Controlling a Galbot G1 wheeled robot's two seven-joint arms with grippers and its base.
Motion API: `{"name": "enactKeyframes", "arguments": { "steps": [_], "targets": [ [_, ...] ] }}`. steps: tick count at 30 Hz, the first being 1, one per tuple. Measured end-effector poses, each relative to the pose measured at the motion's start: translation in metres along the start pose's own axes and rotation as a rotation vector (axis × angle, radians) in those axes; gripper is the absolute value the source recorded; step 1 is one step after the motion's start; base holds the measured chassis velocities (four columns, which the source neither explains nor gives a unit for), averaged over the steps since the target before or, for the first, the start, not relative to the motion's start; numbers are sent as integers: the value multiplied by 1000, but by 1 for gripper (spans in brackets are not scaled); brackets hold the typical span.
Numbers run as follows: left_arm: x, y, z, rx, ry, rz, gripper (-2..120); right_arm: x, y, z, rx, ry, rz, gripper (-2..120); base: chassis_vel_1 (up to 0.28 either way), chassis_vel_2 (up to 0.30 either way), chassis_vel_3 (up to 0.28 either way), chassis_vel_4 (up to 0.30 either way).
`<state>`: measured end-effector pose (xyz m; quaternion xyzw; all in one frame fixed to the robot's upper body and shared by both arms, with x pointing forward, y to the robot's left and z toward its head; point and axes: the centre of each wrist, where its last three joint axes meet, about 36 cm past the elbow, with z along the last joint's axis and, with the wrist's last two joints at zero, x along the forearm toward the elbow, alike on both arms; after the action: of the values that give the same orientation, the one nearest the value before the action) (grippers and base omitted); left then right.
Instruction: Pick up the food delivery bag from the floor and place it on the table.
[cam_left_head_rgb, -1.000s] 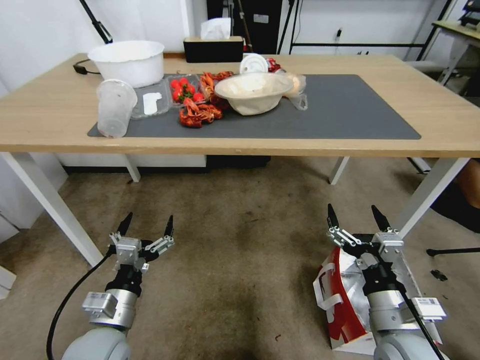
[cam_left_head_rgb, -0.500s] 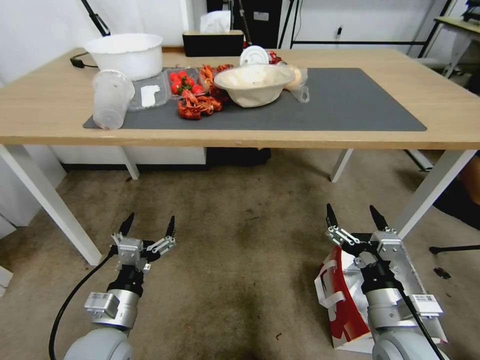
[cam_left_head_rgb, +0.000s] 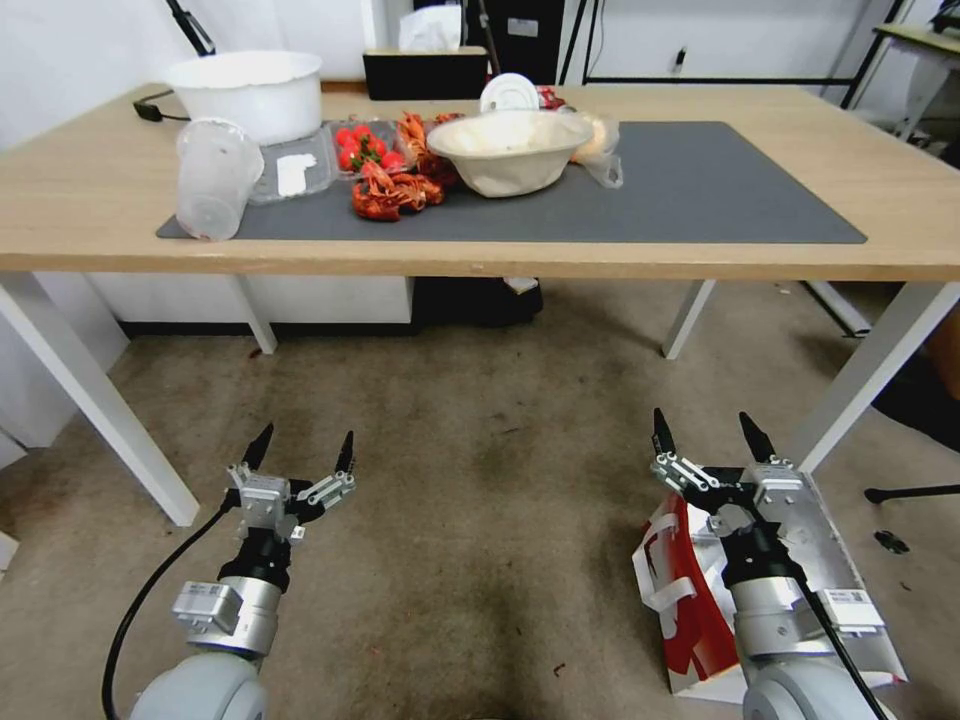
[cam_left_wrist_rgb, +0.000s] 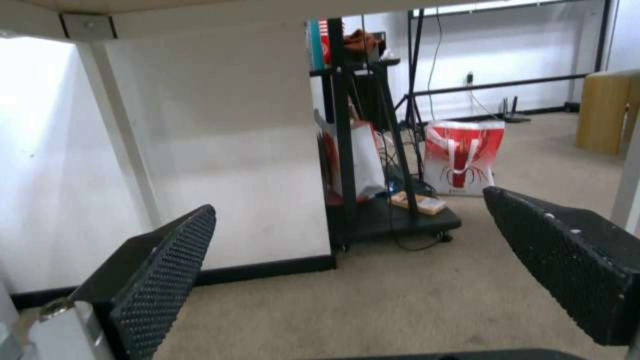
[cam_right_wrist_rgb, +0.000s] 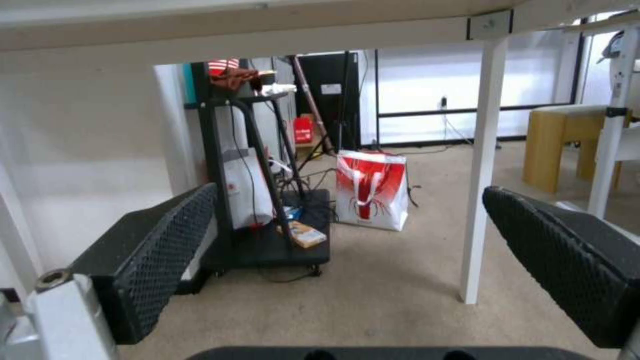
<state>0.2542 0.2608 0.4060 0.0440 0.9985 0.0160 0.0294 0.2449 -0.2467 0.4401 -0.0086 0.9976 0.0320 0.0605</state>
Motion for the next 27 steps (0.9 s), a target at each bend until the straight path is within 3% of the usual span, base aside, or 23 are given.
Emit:
{"name": "enactKeyframes", "arguments": {
  "steps": [27],
  "targets": [
    [0, 0, 1, 0, -1, -1, 100, 2, 1, 0, -7, -4, 11, 100, 0, 0, 0, 0]
  ]
}}
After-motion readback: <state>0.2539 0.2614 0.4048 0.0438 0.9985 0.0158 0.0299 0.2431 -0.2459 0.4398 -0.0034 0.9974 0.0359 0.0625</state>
